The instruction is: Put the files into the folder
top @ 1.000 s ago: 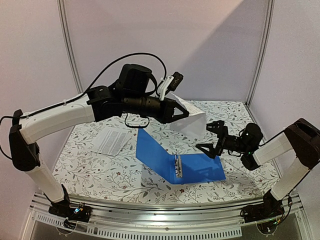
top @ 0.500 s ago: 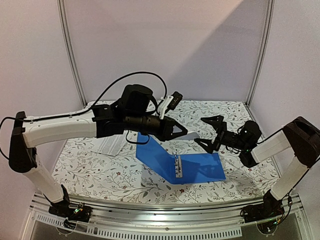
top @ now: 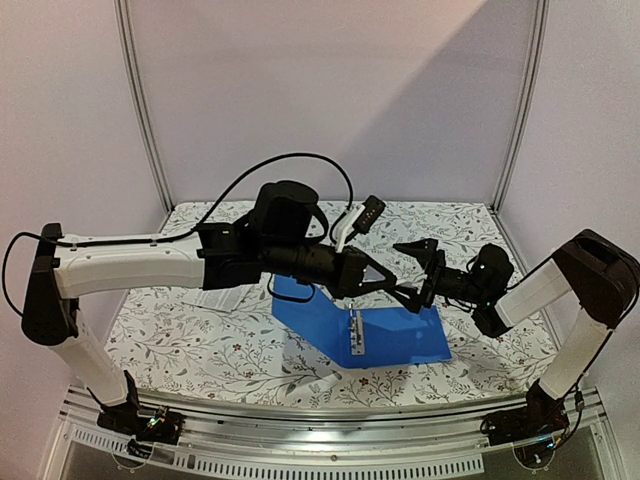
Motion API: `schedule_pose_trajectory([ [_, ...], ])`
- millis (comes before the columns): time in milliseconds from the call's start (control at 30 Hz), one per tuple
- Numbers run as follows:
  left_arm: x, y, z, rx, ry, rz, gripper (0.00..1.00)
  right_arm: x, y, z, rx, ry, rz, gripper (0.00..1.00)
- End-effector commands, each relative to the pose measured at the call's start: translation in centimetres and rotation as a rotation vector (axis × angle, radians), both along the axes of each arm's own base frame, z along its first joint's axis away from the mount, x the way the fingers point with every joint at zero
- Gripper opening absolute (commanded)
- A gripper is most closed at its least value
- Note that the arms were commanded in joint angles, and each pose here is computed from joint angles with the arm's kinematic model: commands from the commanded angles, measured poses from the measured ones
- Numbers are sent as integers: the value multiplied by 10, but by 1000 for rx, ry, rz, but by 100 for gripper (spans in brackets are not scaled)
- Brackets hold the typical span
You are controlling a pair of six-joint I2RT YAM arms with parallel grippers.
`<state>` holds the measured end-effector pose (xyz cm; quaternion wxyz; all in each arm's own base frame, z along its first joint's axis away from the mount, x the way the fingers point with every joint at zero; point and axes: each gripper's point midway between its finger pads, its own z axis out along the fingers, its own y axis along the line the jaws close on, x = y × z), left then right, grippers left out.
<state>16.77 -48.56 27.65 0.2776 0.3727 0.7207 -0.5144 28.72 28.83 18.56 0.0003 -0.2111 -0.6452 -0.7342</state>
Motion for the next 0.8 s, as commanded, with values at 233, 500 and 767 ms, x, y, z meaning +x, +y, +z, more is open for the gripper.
schedule_pose_trajectory([
  [233,-43,19,-34,105,63,-166,0,-14,-20,85,194,-443,-36,88],
  [500,-50,36,-63,228,79,-192,0,-20,-27,90,174,-522,-52,78],
  [767,-49,50,-85,331,65,-189,0,-28,-25,87,149,-570,-16,66],
])
